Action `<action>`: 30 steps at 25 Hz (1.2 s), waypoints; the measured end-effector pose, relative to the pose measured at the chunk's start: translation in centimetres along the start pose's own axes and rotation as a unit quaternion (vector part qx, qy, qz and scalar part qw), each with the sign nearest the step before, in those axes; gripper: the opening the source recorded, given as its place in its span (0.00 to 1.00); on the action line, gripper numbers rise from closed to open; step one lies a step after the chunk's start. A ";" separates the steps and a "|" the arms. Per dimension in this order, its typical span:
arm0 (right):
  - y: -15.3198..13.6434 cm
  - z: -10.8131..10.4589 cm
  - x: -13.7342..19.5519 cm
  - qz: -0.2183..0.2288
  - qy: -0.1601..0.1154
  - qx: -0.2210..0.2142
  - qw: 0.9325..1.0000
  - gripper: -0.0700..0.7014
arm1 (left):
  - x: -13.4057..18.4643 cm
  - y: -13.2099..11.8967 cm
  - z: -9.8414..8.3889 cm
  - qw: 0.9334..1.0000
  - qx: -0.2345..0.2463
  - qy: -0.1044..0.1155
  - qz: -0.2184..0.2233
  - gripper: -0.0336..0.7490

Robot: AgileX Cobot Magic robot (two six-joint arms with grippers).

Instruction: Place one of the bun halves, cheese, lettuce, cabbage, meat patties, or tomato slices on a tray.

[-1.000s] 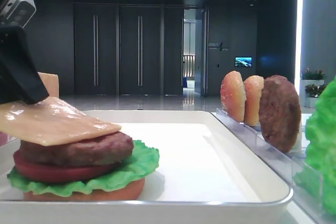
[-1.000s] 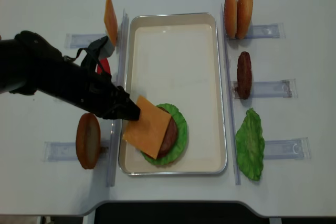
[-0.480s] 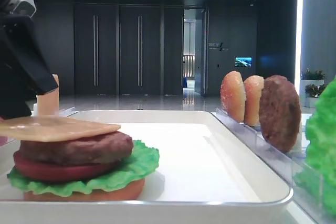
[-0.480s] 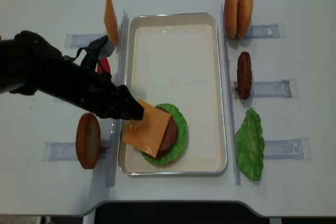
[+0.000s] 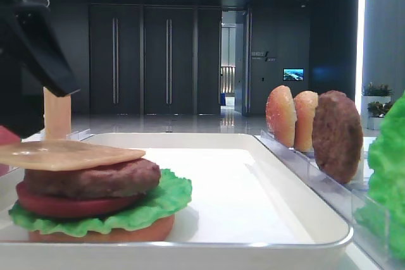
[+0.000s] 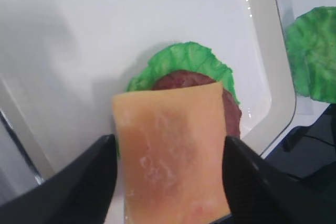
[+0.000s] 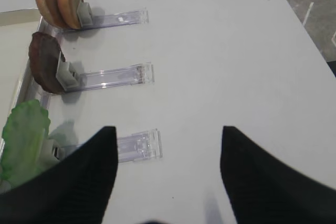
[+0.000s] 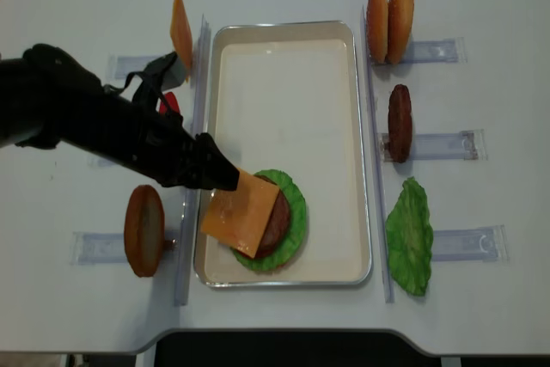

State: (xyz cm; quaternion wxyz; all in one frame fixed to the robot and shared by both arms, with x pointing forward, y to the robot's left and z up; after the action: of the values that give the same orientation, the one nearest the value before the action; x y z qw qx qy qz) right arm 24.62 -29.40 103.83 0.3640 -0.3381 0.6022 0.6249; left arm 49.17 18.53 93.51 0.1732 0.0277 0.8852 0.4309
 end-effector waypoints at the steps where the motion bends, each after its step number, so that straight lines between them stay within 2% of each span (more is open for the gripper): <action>1: 0.0 0.0 0.0 0.000 0.000 0.000 1.000 0.63 | -0.3 0.2 -0.2 1.000 0.003 -0.001 0.001 0.66; 6: 0.0 0.0 0.0 0.000 0.000 0.000 1.000 0.63 | -1.9 1.7 -1.5 1.000 0.012 -0.020 -0.020 0.66; 12: 0.0 0.0 0.0 0.000 0.000 0.000 1.000 0.63 | -3.4 3.4 -2.8 0.997 0.015 -0.053 -0.047 0.66; 19: 0.0 0.0 0.0 0.000 0.000 0.000 1.000 0.63 | -4.3 4.4 -3.6 0.996 0.016 -0.081 -0.045 0.66; 21: 0.0 0.0 0.0 0.000 0.000 0.000 1.000 0.63 | -4.4 4.7 -3.4 0.996 0.011 -0.081 -0.043 0.66; 23: 0.0 0.0 0.0 0.000 0.000 0.000 1.000 0.63 | -4.2 5.0 -3.0 0.997 0.006 -0.072 -0.039 0.66; 30: 0.0 0.0 0.0 0.000 0.000 0.000 1.000 0.63 | -3.7 7.7 -0.8 0.996 -0.064 -0.054 -0.043 0.66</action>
State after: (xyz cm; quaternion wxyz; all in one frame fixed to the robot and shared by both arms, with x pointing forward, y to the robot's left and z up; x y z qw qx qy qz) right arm 24.62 -29.40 103.83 0.3640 -0.3381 0.6022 0.6249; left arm 51.58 22.01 100.91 0.2402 0.0018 0.8455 0.4770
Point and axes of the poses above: a point on each arm's last joint axis where the gripper is mounted, y pointing back along that axis away from the gripper, z along the wrist's bending axis when the last joint is at zero, x = y × z, the point moved 2 cm from there along -y, pointing out along that axis toward the gripper, and after that the axes turned 2 degrees about y, right-handed, at the moved point
